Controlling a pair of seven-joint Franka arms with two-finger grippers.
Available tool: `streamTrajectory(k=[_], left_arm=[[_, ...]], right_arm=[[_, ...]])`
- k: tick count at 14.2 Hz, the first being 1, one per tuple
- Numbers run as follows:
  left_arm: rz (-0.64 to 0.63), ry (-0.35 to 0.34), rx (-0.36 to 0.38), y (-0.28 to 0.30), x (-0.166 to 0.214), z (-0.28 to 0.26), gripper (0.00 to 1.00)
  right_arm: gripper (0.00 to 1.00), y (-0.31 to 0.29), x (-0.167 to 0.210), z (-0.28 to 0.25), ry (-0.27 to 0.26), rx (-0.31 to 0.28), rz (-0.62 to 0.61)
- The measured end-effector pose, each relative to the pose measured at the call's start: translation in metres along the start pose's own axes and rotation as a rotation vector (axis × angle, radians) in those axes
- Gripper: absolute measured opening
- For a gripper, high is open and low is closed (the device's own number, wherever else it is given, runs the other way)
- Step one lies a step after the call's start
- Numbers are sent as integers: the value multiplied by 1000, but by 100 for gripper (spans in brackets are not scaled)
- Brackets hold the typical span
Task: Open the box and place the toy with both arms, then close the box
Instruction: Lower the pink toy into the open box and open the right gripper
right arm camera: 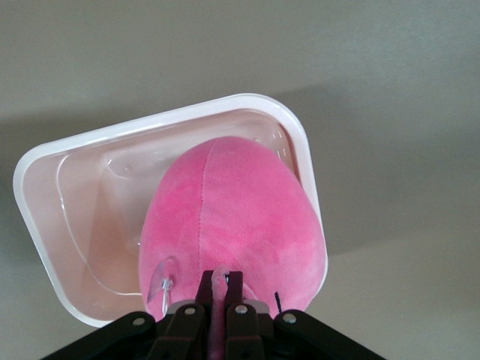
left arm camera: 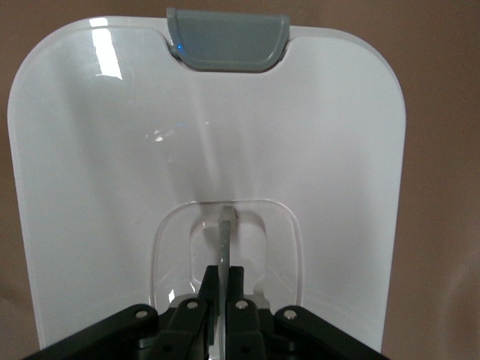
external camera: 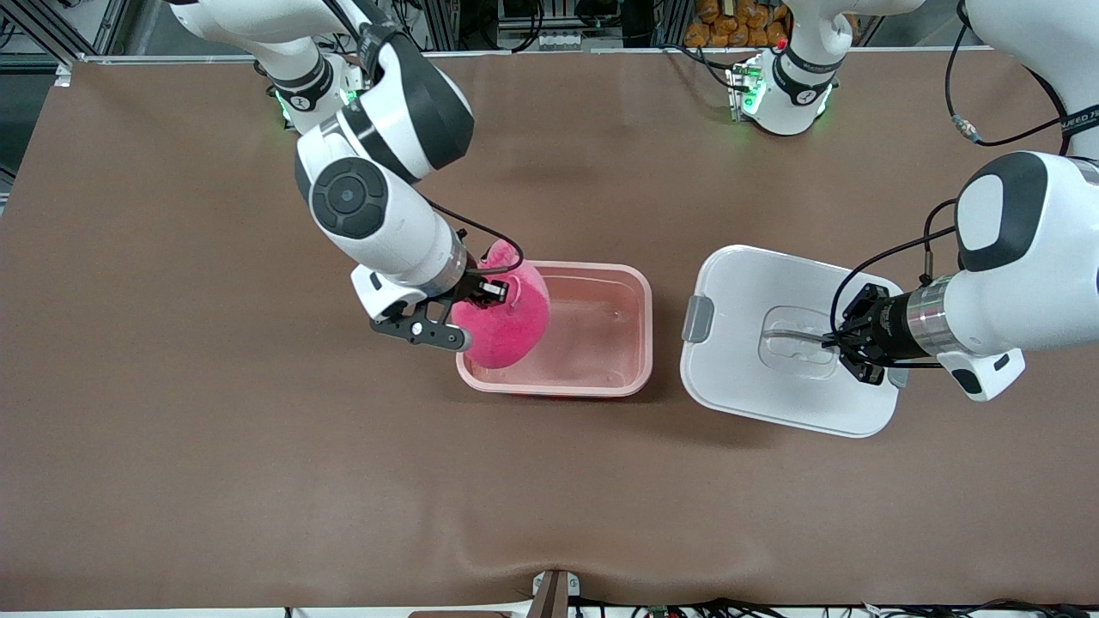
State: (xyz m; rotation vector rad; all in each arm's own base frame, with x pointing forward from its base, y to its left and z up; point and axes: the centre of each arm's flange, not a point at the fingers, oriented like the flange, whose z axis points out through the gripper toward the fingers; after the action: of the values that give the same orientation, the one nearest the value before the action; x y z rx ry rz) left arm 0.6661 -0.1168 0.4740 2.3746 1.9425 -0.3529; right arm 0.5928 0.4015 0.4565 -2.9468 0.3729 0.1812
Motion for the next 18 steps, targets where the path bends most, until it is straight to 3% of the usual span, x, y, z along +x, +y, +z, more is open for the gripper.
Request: streamTrajectory(k=[4, 8, 12, 18], left_arm=[[2, 0, 0, 0, 0, 0, 7], [4, 0, 0, 0, -1, 0, 7], [22, 0, 0, 0, -1, 0, 7], [23, -1, 1, 0, -1, 0, 7]], right_arm=[[8, -10, -3, 19, 1, -5, -17], [8, -11, 0, 30, 1, -9, -111], [8, -12, 1, 61, -23, -40, -166], [8, -29, -6, 106, 25, -97, -223]])
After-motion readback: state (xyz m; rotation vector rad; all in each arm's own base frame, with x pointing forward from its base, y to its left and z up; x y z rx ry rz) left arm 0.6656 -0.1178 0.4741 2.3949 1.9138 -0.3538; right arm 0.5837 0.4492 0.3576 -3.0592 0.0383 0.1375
